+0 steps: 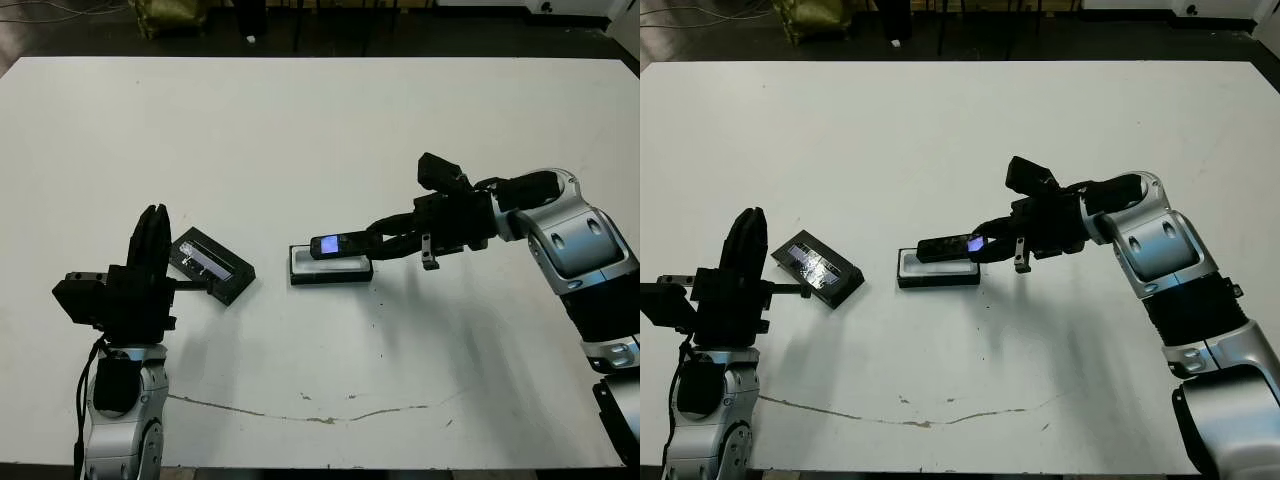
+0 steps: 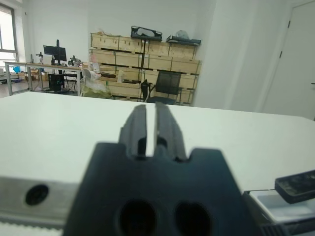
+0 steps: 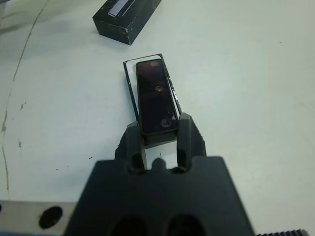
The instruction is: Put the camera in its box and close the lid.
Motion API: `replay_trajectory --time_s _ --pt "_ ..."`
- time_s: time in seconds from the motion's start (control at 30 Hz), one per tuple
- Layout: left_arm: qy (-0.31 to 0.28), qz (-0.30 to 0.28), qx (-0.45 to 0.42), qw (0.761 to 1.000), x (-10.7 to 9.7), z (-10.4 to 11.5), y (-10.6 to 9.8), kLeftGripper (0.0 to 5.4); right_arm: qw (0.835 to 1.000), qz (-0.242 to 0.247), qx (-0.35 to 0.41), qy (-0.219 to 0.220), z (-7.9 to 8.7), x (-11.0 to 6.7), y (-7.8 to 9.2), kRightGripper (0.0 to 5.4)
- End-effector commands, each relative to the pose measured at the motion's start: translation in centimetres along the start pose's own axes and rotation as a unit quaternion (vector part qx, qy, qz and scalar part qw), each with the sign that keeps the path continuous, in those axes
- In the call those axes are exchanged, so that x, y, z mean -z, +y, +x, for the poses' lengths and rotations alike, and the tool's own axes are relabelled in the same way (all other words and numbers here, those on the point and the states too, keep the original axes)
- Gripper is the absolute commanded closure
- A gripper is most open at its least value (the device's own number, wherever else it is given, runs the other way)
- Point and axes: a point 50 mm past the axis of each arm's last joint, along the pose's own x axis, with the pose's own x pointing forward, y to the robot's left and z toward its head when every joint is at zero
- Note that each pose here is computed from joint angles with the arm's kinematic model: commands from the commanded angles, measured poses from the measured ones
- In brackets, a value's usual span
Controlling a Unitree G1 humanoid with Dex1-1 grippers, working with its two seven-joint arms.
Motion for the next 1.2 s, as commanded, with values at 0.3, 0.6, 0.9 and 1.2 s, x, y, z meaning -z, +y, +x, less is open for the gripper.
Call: replay_trajectory --time_s 0.3,0.6,0.9,1.2 --pt "0.017 0.002 -0.003 1.000 0.6 -0.6 0.3 5.40 1.000 -0.016 -0.010 0.016 1.0 -0.5 0.0 5.30" --pt "0.020 -0.001 -0.007 1.000 0.7 -0.6 0.2 5.40 0.999 -0.025 -0.018 0.015 1.7 -0.6 -0.1 5.30" --pt "0.020 0.001 -0.008 1.000 0.8 -0.7 0.2 5.40 0.999 -0.029 -0.021 0.017 2.0 -0.5 0.0 5.30" --pt "0.020 0.004 -0.007 1.000 0.8 -0.7 0.2 5.40 1.000 -0.021 -0.020 0.012 2.2 -0.2 -0.1 5.30"
